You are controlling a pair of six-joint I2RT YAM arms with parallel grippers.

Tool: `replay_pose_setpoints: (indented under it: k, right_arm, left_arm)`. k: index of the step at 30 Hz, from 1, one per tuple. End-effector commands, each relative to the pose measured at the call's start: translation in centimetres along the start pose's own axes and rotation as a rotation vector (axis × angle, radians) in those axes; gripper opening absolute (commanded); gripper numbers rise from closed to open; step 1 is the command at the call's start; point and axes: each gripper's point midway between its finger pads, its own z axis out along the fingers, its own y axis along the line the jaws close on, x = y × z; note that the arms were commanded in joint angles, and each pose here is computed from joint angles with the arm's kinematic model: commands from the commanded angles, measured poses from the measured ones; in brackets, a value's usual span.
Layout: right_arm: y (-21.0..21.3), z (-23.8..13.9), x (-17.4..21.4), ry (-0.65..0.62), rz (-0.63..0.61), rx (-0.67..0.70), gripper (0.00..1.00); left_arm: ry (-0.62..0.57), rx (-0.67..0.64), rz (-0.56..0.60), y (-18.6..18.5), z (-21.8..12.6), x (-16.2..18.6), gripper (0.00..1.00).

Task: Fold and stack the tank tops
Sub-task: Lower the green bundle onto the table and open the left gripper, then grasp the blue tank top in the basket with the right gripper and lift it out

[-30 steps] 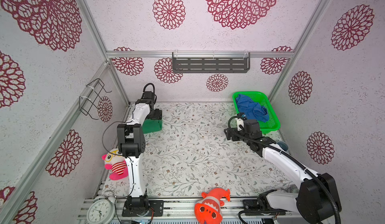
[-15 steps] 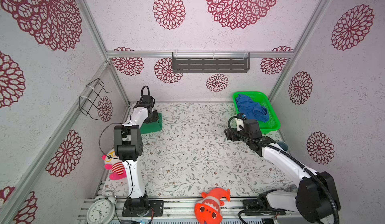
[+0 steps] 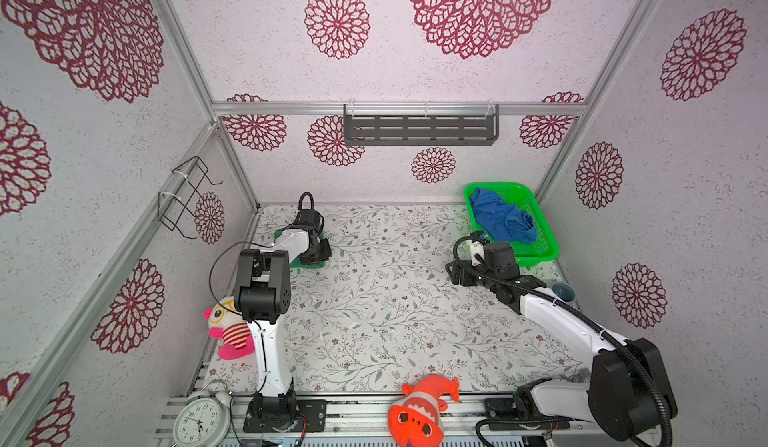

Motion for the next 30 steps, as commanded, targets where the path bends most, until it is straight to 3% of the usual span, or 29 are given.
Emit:
replay_pose_setpoints:
  k: [1, 7, 13, 21, 30]
  right_arm:
    - [0.3, -0.7, -2.6, -0.071, 0.006, -0.006, 0.83]
    - [-2.3, -1.9, -5.1, -0.129, 0.036, 0.117, 0.85]
    - [-8.7, -3.7, -7.9, -0.129, 0.166, 0.263, 0.86]
    - [-20.1, -3.4, -10.7, -0.078, 0.288, 0.454, 0.84]
    - [-30.0, 4.4, -12.9, 0.017, 0.422, 0.525, 0.84]
  left_arm:
    - [-0.071, 0.03, 0.047, -1.6, -4.1, -1.5, 0.49]
    - [-0.205, 0.063, 0.086, -2.8, -12.3, -4.3, 0.73]
    - [-0.308, 0.085, 0.093, -3.9, -17.6, -3.7, 0.8]
    - [-0.375, 0.202, 0.03, -5.8, -19.1, 2.2, 0.81]
    - [-0.323, 0.285, 0.019, -7.4, -19.2, 9.9, 0.87]
